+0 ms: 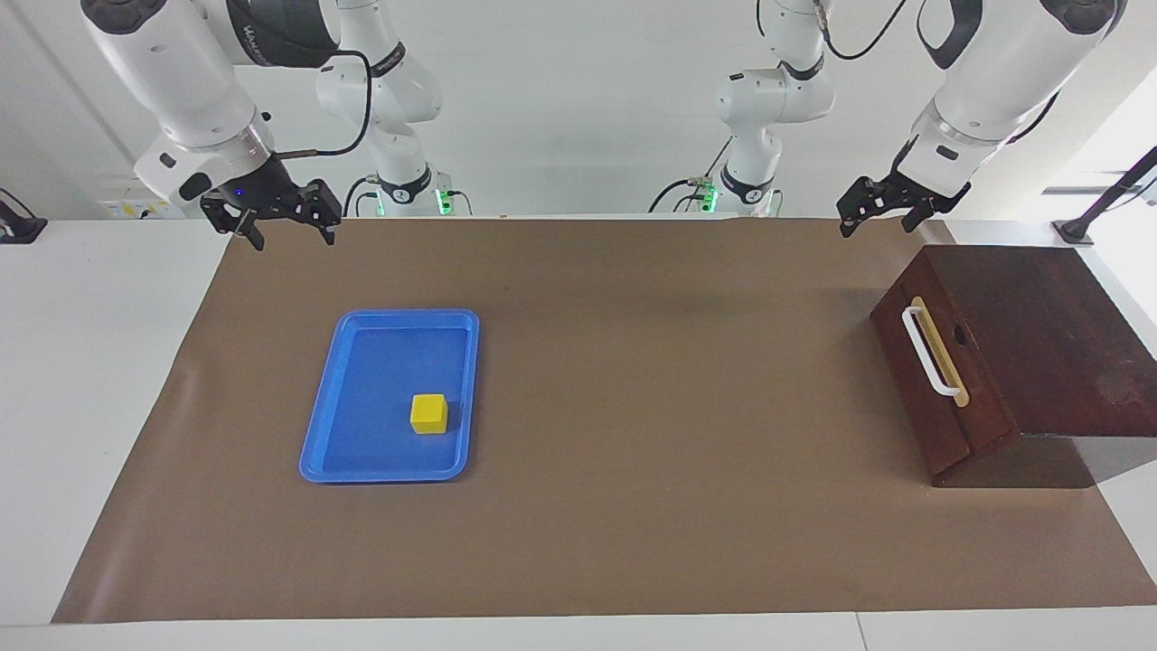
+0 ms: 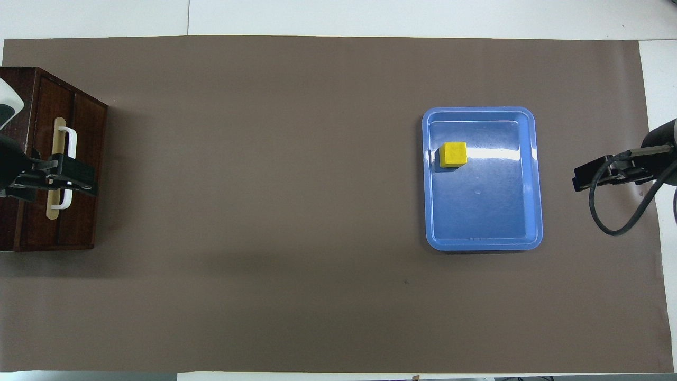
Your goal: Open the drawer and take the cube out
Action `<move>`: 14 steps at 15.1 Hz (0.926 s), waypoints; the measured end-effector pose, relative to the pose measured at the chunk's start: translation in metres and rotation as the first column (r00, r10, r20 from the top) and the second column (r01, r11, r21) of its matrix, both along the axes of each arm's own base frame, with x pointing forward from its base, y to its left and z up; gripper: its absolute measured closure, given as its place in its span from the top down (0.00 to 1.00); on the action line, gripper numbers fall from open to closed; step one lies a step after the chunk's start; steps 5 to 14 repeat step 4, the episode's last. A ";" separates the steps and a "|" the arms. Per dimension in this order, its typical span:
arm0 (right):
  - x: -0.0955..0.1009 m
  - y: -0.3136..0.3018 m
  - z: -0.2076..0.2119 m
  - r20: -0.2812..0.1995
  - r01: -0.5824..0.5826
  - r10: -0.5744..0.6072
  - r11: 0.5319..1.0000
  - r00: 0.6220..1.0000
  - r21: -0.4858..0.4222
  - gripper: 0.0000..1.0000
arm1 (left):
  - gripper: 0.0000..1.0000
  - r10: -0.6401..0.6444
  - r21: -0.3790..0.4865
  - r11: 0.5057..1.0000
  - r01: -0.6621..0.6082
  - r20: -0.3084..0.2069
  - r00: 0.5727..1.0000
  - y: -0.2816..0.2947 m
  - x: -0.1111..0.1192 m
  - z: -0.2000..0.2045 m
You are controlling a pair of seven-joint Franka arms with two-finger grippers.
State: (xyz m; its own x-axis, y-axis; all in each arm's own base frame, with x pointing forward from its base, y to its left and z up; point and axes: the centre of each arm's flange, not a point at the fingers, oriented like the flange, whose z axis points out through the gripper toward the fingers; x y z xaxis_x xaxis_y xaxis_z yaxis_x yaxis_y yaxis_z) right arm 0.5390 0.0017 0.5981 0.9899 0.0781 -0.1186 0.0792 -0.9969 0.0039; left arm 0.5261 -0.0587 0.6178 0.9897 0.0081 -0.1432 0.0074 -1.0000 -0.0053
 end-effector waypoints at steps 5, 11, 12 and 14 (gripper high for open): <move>0.000 0.000 0.000 0.002 0.000 0.000 1.000 1.000 0.000 1.00 | 1.00 0.000 0.000 1.000 0.000 0.000 1.000 0.000 0.000 0.000; 0.000 0.000 0.000 0.002 0.000 0.000 1.000 1.000 0.000 1.00 | 1.00 0.000 0.000 1.000 0.000 0.000 1.000 0.000 0.000 0.000; 0.000 0.000 0.000 0.002 0.000 0.000 1.000 1.000 0.000 1.00 | 1.00 0.000 0.000 1.000 0.000 0.000 1.000 0.000 0.000 0.000; 0.000 0.000 0.000 0.002 0.000 0.000 1.000 1.000 0.000 1.00 | 1.00 0.000 0.000 1.000 0.000 0.000 1.000 0.000 0.000 0.000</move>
